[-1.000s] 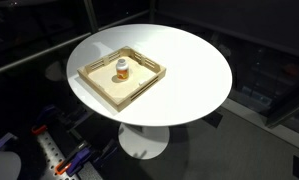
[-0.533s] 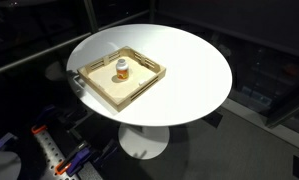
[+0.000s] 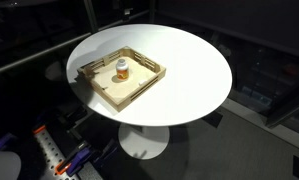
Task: Put the lid on the bottle
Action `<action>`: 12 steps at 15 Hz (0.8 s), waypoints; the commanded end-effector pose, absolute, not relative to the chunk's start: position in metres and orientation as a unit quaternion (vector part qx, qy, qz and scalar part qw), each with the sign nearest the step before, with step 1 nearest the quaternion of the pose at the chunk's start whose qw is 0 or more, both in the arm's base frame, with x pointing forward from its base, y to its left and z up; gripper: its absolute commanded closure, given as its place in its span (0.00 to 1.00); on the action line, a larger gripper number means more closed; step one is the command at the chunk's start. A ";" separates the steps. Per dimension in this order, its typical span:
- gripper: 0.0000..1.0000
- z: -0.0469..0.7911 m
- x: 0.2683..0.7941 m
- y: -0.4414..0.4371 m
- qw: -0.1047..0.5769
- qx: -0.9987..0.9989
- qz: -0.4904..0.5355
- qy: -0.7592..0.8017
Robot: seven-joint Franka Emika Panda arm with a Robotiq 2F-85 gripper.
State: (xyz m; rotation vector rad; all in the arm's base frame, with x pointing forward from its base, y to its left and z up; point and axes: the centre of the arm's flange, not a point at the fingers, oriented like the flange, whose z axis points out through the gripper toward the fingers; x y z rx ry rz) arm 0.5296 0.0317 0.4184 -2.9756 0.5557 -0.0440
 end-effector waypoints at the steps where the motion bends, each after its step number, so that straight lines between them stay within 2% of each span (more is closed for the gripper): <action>1: 0.00 0.395 0.539 0.005 0.071 -0.976 -0.018 0.204; 12: 0.00 0.289 0.554 -0.024 0.031 -0.969 -0.012 0.243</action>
